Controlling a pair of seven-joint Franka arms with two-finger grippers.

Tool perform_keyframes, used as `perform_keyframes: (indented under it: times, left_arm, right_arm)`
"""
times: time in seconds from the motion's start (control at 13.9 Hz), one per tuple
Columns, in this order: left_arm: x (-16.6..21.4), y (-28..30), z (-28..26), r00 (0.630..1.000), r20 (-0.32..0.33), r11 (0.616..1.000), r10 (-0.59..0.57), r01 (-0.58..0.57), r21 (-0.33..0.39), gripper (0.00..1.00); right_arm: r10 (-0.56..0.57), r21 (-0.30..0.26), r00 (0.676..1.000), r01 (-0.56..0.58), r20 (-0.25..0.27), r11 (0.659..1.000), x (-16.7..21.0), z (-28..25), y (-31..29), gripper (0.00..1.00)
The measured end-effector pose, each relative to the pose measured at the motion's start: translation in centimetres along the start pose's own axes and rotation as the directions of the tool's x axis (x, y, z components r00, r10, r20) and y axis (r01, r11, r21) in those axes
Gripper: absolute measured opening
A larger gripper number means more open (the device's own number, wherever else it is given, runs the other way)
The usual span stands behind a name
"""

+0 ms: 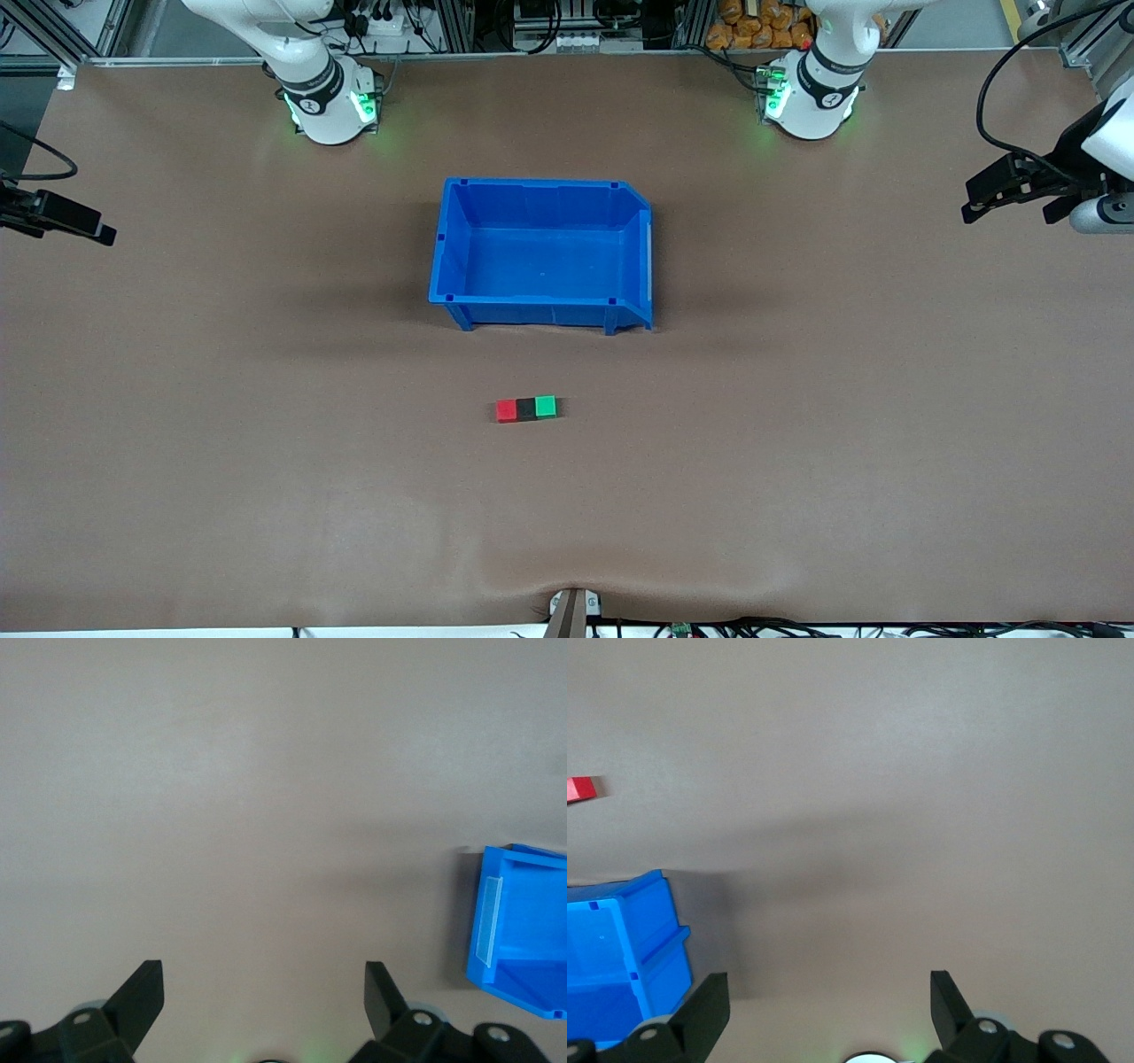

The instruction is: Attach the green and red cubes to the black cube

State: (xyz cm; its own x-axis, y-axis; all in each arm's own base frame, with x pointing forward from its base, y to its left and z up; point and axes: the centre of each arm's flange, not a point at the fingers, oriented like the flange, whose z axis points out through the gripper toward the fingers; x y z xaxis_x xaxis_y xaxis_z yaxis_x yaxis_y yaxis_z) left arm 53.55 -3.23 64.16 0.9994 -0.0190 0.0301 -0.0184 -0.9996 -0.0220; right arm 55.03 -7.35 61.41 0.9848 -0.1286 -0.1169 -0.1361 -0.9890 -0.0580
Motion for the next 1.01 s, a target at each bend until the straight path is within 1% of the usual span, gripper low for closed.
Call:
perform_keyframes:
  times: [0.43, 0.65, 1.01]
  left_arm:
    - [0.0, 0.0, 0.0, 1.0, 0.0, 1.0, 0.0, 0.0, 0.0, 1.0]
    - [0.0, 0.0, 0.0, 1.0, 0.0, 1.0, 0.0, 0.0, 0.0, 1.0]
    - [0.0, 0.0, 0.0, 1.0, 0.0, 1.0, 0.0, 0.0, 0.0, 1.0]
  right_arm:
    - [-0.013, 0.0, 1.0, 0.013, -0.002, 1.0, -0.1, 0.0, 0.0, 1.0]
    - [-0.02, -0.004, 1.0, 0.02, -0.022, 1.0, -1.0, 0.2, -0.3, 1.0]
    - [-0.02, -0.006, 1.0, 0.019, -0.023, 1.0, -1.9, 0.3, -0.1, 1.0]
